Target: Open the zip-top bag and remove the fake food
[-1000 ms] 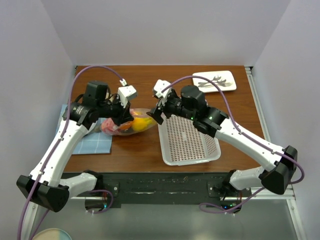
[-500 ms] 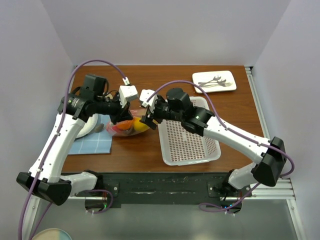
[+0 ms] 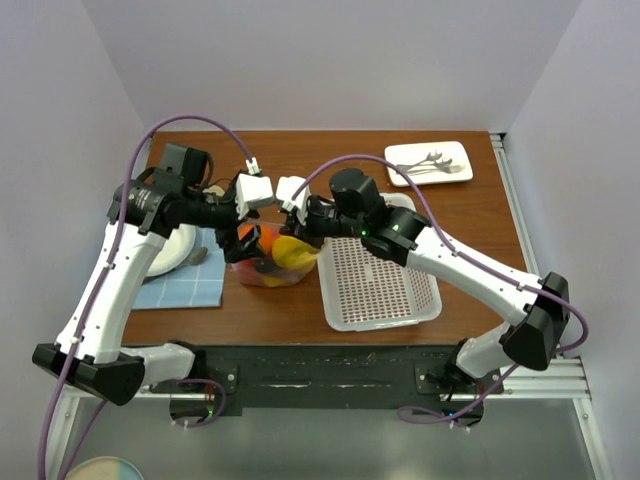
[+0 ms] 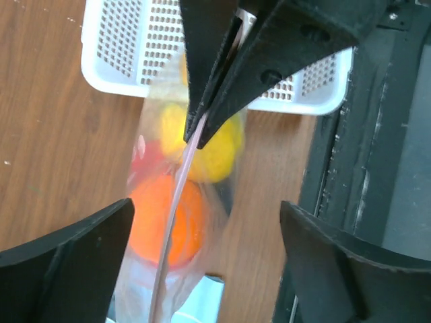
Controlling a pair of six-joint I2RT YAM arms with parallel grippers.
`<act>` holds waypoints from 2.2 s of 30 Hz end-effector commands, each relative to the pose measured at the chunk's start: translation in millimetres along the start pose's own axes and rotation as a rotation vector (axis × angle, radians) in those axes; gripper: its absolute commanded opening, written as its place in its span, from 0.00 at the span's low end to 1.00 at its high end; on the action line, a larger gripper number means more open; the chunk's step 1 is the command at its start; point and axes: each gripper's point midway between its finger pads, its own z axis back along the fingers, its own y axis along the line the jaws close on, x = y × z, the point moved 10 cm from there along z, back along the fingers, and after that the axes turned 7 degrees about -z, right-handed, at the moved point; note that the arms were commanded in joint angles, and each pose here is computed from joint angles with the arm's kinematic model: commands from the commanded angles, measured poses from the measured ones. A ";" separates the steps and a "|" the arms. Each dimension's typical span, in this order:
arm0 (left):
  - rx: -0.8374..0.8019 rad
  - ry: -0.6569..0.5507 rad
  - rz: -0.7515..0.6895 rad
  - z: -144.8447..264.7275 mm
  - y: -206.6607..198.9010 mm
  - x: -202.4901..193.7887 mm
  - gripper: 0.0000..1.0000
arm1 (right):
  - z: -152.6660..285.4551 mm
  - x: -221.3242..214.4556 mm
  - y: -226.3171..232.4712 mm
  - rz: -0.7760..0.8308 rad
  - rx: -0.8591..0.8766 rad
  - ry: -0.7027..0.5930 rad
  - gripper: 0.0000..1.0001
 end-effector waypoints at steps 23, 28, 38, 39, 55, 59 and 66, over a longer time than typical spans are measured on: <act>0.082 -0.618 0.081 66.4 91.7 -39.3 1.00 | 67.1 28.0 -43.5 -0.099 -0.394 -0.177 0.00; -0.024 -0.747 0.106 40.0 94.6 -67.3 0.98 | 68.7 25.4 -39.7 -0.109 -0.369 -0.164 0.00; -0.073 -0.788 0.012 -2.2 91.5 -73.7 1.00 | 66.3 25.4 -36.0 -0.145 -0.319 -0.152 0.00; -0.083 -0.794 -0.012 -9.3 90.1 -71.6 1.00 | 65.5 25.2 -35.7 -0.147 -0.317 -0.151 0.00; -0.110 -0.813 -0.109 -19.6 93.6 -46.7 0.97 | 55.6 28.9 -36.2 -0.182 -0.270 -0.179 0.00; -0.123 -0.813 -0.090 -22.1 104.9 -45.9 0.95 | 54.6 29.2 -35.1 -0.190 -0.261 -0.186 0.00; -0.155 -0.816 -0.101 -29.4 102.9 -39.3 0.47 | 49.8 25.2 -35.0 -0.212 -0.250 -0.194 0.00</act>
